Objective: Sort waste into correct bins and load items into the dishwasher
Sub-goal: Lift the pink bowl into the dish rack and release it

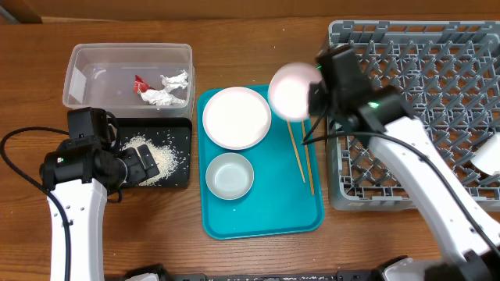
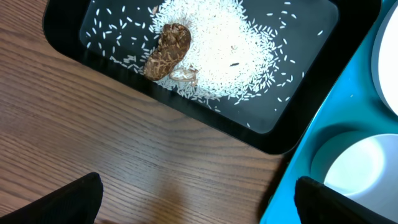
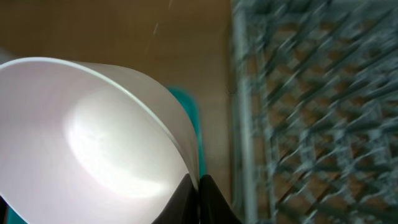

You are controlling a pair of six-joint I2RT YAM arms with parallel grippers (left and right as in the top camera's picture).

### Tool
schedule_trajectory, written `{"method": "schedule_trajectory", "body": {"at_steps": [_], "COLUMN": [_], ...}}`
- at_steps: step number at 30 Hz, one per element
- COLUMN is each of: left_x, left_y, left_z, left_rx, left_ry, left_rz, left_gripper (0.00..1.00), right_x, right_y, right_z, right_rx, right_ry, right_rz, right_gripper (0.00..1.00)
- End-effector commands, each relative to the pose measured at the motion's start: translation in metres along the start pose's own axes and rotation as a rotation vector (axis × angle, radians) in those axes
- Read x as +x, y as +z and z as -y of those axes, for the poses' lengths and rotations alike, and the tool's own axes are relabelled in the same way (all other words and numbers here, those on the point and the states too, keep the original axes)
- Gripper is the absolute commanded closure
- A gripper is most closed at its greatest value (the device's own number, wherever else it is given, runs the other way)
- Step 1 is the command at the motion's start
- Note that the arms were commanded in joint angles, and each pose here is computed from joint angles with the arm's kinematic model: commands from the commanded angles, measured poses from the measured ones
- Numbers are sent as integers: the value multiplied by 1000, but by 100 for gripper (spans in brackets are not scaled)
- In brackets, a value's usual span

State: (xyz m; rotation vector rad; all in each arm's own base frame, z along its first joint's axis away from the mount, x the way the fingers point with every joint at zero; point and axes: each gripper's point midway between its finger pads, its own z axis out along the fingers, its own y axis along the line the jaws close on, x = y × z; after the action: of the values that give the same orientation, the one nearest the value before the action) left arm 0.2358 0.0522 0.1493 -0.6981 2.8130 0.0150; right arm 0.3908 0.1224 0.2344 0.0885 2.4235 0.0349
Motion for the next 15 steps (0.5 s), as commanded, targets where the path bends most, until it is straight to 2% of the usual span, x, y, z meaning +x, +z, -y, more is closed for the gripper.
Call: {"method": "schedule_trajectory", "body": {"at_steps": [1, 5, 11, 15], "left_x": [-2, -1, -2, -1], "left_y": [-1, -1, -1, -1], "left_z": [-1, -1, -1, -1], "left_rx": [-4, -4, -4, -4], "left_ry": [5, 5, 5, 5], "left_rz": [3, 3, 3, 3], "left_gripper": [0, 0, 0, 0], "right_x": [-55, -84, -121, -134], "right_y": [-33, -41, -57, -67], "right_z": [66, 109, 209, 266], "right_rx": [276, 406, 567, 691], "right_ry": [77, 89, 272, 261], "right_rz": [240, 336, 485, 529], "right_gripper": [94, 95, 96, 96]}}
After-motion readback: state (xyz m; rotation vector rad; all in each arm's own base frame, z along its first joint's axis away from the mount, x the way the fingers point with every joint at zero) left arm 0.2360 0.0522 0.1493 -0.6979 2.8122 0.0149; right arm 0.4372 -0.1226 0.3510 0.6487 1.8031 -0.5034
